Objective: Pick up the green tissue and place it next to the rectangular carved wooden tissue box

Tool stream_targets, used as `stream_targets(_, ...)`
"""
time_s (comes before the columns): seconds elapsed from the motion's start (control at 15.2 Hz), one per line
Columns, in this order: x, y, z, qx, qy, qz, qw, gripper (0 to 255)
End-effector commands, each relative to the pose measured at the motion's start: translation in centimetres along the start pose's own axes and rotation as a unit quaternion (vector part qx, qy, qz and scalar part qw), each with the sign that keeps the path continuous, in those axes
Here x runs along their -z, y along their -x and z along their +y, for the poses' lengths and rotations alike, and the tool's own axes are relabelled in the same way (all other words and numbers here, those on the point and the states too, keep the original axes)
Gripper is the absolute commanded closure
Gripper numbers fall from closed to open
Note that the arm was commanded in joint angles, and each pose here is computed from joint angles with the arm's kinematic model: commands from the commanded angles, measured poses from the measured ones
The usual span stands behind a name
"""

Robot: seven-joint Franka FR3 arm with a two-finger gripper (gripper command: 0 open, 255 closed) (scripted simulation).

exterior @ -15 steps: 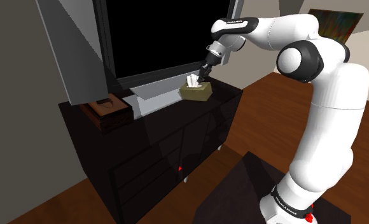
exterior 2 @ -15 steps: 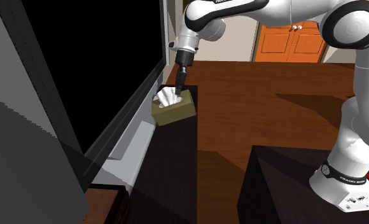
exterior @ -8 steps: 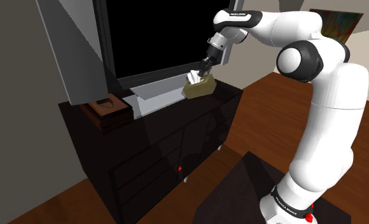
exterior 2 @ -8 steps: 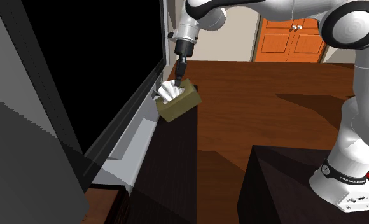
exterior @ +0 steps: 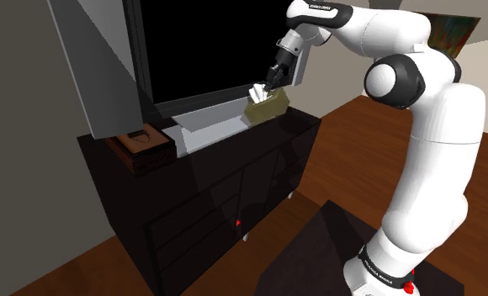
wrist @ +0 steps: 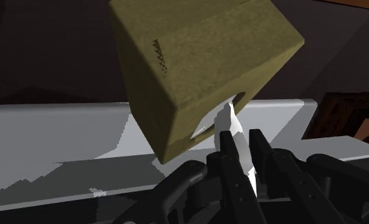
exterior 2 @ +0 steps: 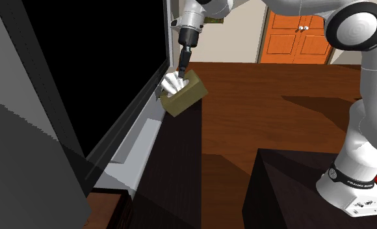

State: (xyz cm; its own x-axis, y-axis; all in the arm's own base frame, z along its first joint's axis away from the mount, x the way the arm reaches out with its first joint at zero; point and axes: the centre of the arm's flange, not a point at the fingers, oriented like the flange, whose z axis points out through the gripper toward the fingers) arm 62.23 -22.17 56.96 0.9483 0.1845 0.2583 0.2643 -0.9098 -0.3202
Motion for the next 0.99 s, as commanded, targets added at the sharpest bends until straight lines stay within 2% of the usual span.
stream_targets(0.0,1.0,-0.2,-0.4,0.000,0.000,0.000,1.0000,255)
stream_targets(0.92,7.7,-2.2,-2.7,0.000,0.000,0.000,1.0000,255)
